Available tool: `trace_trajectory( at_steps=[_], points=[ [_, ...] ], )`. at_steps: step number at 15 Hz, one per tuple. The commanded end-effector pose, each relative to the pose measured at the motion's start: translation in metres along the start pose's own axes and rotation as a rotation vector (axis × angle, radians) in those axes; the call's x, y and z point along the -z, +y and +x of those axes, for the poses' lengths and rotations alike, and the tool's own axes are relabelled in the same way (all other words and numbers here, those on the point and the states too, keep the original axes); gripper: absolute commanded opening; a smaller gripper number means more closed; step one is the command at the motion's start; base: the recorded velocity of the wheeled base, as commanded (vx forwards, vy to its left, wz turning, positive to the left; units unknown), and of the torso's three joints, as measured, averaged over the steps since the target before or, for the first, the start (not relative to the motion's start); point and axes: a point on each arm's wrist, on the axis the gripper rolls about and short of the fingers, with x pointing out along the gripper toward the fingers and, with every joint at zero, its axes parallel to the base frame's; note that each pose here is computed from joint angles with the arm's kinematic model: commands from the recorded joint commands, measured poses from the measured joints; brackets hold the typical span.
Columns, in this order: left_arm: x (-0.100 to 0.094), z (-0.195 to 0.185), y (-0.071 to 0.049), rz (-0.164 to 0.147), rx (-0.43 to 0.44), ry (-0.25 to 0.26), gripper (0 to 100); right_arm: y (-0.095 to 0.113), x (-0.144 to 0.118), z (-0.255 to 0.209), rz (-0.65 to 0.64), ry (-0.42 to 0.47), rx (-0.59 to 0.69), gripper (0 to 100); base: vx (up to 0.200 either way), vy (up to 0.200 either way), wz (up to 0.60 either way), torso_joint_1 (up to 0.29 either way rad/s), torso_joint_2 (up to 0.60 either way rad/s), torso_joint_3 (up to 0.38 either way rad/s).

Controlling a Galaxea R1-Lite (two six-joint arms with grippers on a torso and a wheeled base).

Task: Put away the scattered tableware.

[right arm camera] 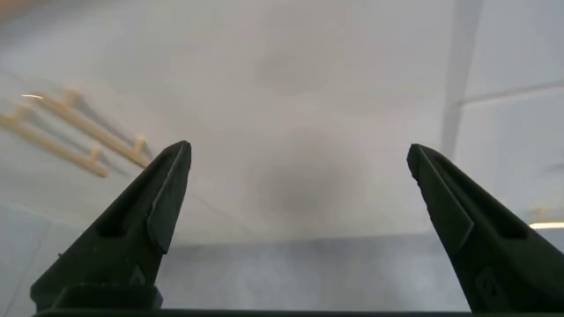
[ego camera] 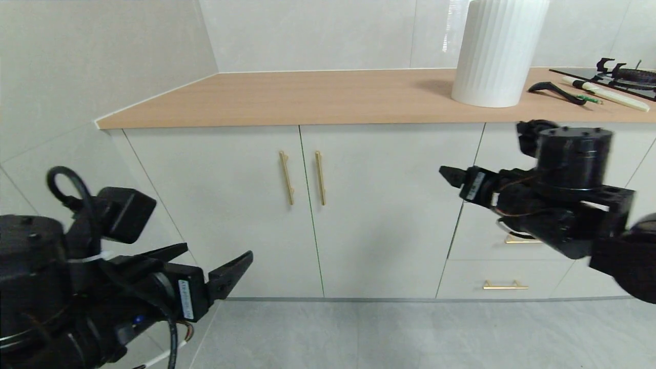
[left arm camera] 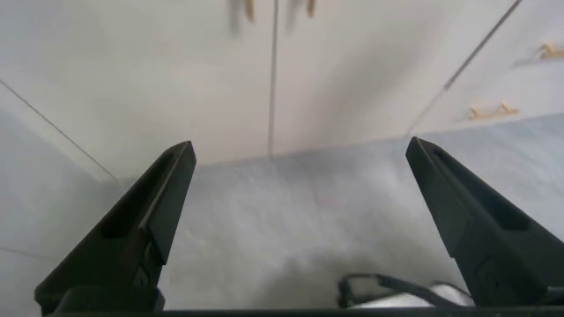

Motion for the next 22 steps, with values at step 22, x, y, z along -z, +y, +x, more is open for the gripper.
trace_trajectory(
  at_steps=[22],
  points=[
    [0.153,-0.156,0.067,0.094,-0.533,-0.286,100,-0.158,0.116,-0.291,-0.446,-0.292,0.354,100,0.000,0.000,0.00,0.000,0.00,0.000]
  ],
)
